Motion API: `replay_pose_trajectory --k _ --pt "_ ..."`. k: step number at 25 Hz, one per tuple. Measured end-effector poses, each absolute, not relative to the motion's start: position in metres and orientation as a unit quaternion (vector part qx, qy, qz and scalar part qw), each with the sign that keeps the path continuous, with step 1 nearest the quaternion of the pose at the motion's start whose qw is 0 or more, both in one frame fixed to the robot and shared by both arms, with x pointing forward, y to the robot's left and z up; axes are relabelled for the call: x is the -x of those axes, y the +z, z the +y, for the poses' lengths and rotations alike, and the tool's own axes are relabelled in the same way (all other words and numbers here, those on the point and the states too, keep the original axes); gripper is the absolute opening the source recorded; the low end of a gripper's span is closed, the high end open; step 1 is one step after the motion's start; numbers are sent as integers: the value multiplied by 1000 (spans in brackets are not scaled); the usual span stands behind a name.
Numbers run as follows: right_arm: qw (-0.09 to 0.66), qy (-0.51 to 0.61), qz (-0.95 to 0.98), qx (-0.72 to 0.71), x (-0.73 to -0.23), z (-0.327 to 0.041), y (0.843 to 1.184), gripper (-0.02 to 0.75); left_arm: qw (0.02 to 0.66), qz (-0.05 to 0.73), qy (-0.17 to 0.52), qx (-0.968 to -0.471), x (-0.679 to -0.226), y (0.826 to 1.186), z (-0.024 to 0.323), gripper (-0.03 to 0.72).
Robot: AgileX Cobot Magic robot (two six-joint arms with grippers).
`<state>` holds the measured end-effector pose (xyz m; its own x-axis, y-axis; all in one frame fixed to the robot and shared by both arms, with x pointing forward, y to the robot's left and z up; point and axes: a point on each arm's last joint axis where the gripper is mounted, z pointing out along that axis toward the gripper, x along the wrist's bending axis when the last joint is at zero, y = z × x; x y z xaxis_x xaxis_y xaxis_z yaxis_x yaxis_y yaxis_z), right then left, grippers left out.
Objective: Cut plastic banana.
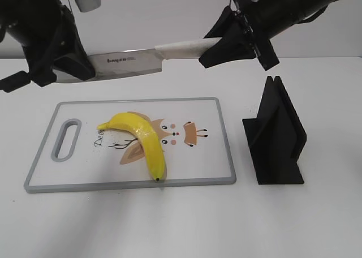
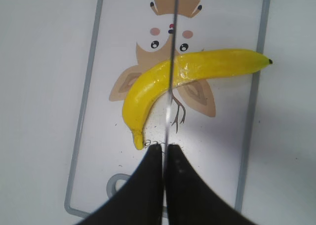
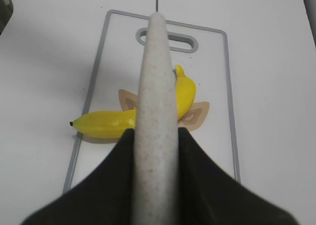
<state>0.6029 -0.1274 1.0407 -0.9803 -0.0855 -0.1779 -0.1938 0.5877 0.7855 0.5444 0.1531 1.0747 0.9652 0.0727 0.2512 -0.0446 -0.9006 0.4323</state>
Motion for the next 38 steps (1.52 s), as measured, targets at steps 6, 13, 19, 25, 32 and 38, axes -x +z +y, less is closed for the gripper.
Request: replay_pose_trajectory --k 6,13,19,25,32,38 --pt "47 437 897 41 -603 -124 1039 176 218 51 131 -966 -546 1074 154 -20" --pt "62 363 930 17 -599 -108 1029 180 197 62 127 -970 -552 1063 154 -13" --pt "81 312 946 12 -598 -103 1023 179 194 59 131 -970 -554 1058 149 -13" --pt "91 294 951 10 -598 -101 1021 179 195 64 138 -969 -555 1058 147 -13" --pt "62 253 965 4 -603 -99 992 182 191 94 114 -970 -555 1017 144 -12" --pt "32 217 976 -5 -616 -98 937 185 181 129 96 -970 -570 954 139 -7"
